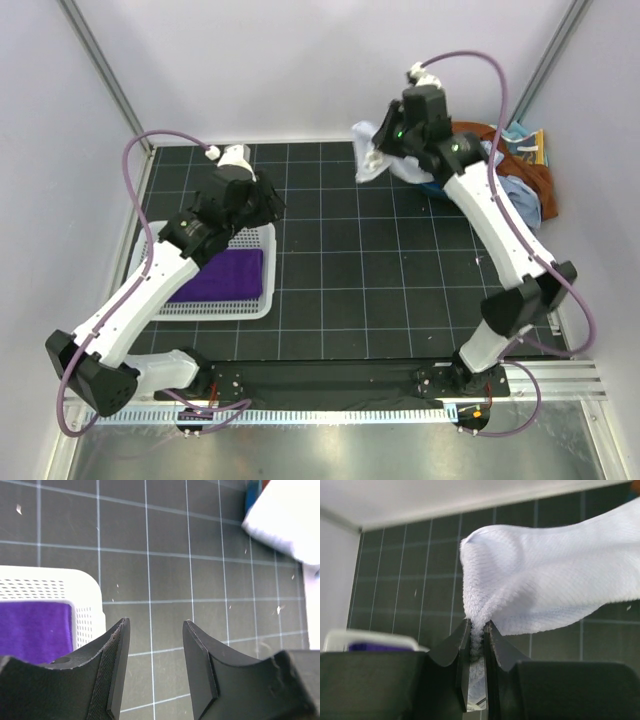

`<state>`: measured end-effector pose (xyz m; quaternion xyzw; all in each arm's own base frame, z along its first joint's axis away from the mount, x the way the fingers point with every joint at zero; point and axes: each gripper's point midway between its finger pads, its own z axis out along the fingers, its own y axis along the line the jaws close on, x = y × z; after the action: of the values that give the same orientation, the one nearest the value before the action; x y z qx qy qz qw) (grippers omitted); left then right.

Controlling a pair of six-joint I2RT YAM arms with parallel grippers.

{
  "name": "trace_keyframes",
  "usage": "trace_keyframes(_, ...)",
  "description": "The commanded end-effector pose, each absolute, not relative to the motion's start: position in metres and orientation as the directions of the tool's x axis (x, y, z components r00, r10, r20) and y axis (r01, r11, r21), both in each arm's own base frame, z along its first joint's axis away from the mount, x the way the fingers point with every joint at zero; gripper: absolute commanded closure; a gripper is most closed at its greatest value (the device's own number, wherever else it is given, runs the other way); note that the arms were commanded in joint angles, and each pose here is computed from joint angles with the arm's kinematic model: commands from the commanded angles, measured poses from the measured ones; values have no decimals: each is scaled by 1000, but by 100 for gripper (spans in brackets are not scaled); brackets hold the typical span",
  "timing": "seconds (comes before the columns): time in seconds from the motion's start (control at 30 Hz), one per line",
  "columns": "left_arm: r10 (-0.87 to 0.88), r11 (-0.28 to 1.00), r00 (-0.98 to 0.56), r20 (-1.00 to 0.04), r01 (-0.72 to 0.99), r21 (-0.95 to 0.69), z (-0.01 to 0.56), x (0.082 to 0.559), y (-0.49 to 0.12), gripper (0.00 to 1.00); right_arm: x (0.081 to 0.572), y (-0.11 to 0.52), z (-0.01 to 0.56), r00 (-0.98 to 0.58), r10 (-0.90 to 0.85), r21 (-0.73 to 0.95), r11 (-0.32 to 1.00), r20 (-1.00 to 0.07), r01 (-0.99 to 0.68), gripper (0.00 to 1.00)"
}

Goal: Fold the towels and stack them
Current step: Grab crumpled towel, then move the towel to the center of the board

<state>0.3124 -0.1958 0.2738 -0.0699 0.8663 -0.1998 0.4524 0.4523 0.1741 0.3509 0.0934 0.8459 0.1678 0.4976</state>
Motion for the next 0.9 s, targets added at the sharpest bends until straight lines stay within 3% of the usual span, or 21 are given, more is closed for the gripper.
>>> trace_keyframes(0.0,-356,894,-529,-770,48,-446,303,313,-182,49,406,200,346,-500,281,377,921,-819,-101,99)
trace_keyframes(0.43,-322,873,-661,-677,69,-483,249,315,-208,49,189,294,159,-780,27,359,897,-626,-257,99)
trace_keyframes(0.53,-286,871,-721,-631,79,-485,222,317,-223,48,144,294,136,-790,3,335,907,-613,-256,99)
trace_keyframes(0.7,-183,875,-803,-568,130,-466,174,315,-258,48,111,248,110,-789,10,256,949,-614,-186,95)
trace_keyframes(0.8,-105,867,-814,-571,206,-453,169,321,-284,48,106,226,103,-784,60,261,956,-618,-132,69)
trace_keyframes(0.83,-73,875,-831,-551,212,-436,154,324,-292,48,109,220,104,-773,84,266,957,-629,-113,52)
trace_keyframes(0.87,-36,878,-833,-552,237,-415,146,328,-296,48,115,214,109,-750,115,269,959,-652,-87,45)
